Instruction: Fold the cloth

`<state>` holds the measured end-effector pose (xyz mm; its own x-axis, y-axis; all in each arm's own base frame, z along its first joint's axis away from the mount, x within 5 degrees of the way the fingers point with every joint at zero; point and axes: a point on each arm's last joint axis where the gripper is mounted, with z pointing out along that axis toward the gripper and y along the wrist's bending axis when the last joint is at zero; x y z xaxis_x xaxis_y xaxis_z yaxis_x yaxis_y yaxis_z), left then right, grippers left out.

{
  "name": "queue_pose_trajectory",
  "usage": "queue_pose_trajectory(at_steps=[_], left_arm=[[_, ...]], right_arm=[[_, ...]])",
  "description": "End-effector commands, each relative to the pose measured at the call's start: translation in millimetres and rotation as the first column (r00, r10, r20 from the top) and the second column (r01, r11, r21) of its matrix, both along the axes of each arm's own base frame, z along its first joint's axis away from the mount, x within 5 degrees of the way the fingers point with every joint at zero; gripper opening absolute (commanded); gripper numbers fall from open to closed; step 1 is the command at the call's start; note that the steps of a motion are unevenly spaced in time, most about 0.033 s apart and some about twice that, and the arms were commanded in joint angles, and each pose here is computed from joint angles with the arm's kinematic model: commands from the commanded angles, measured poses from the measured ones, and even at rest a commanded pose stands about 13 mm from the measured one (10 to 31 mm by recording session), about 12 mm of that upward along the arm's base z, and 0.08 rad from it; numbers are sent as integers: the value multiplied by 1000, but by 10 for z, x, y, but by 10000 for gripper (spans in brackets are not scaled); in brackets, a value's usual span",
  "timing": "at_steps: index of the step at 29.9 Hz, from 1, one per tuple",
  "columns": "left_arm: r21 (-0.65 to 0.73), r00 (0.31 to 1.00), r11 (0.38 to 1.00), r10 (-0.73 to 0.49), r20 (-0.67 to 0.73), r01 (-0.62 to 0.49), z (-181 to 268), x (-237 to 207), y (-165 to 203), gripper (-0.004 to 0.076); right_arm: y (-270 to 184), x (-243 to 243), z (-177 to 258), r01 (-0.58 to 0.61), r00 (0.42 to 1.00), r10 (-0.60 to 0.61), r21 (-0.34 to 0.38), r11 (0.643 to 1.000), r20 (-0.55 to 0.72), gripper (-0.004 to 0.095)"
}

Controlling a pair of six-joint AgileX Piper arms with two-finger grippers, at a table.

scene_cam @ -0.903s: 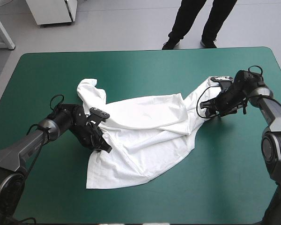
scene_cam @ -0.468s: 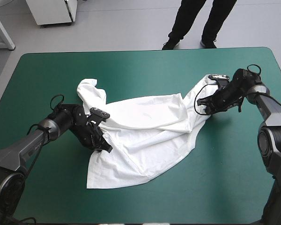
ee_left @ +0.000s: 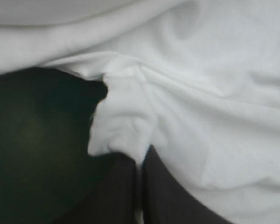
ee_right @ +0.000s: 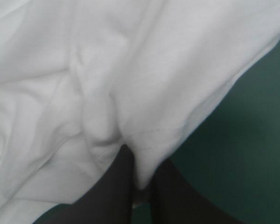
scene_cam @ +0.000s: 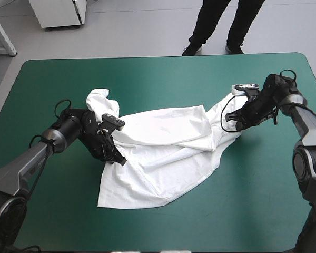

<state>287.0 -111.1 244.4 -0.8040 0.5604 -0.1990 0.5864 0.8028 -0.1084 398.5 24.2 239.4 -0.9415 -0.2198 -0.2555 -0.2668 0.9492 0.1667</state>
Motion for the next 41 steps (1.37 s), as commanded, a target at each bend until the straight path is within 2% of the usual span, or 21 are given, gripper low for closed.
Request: queue_pose_trajectory(at_steps=[1, 5, 8, 14, 19, 26, 33, 35, 41], left_arm=[[-1, 995, 1000, 1, 104, -1, 527, -106, 48, -22], [1, 988, 1000, -6, 155, 6, 888, -284, 124, -22], [-12, 984, 1000, 7, 178, -5, 1104, -425, 171, -22], [-100, 926, 995, 57, 373, -21, 1692, -806, 299, -22], [-181, 813, 984, 98, 575, 10, 2291, -1252, 453, -22], [-282, 592, 956, 184, 784, 76, 3059, -1876, 666, -22], [-356, 439, 917, 248, 863, 182, 3499, -2346, 774, -22], [-375, 406, 899, 263, 875, 226, 3599, -2473, 787, -22], [-412, 336, 836, 295, 894, 363, 3814, -2823, 805, -22]], right_arm=[[-22, -249, 704, -17, 989, 21, -28, 999, 147, -10], [21, -570, 1166, -33, 970, 50, -74, 997, 240, -8], [83, -825, 1446, -43, 951, 84, -143, 989, 297, -9], [148, -1349, 1911, -20, 907, 97, -188, 982, 410, -12], [64, -1876, 2346, 35, 823, 59, -154, 987, 565, -13], [-82, -2660, 2993, 124, 622, -33, -56, 991, 783, -13], [-112, -3208, 3315, 81, 478, -68, 33, 996, 876, -12], [-121, -3327, 3377, 72, 444, -74, 47, 996, 893, -12], [-120, -3741, 3636, -6, 297, -106, 113, 994, 949, -9]])
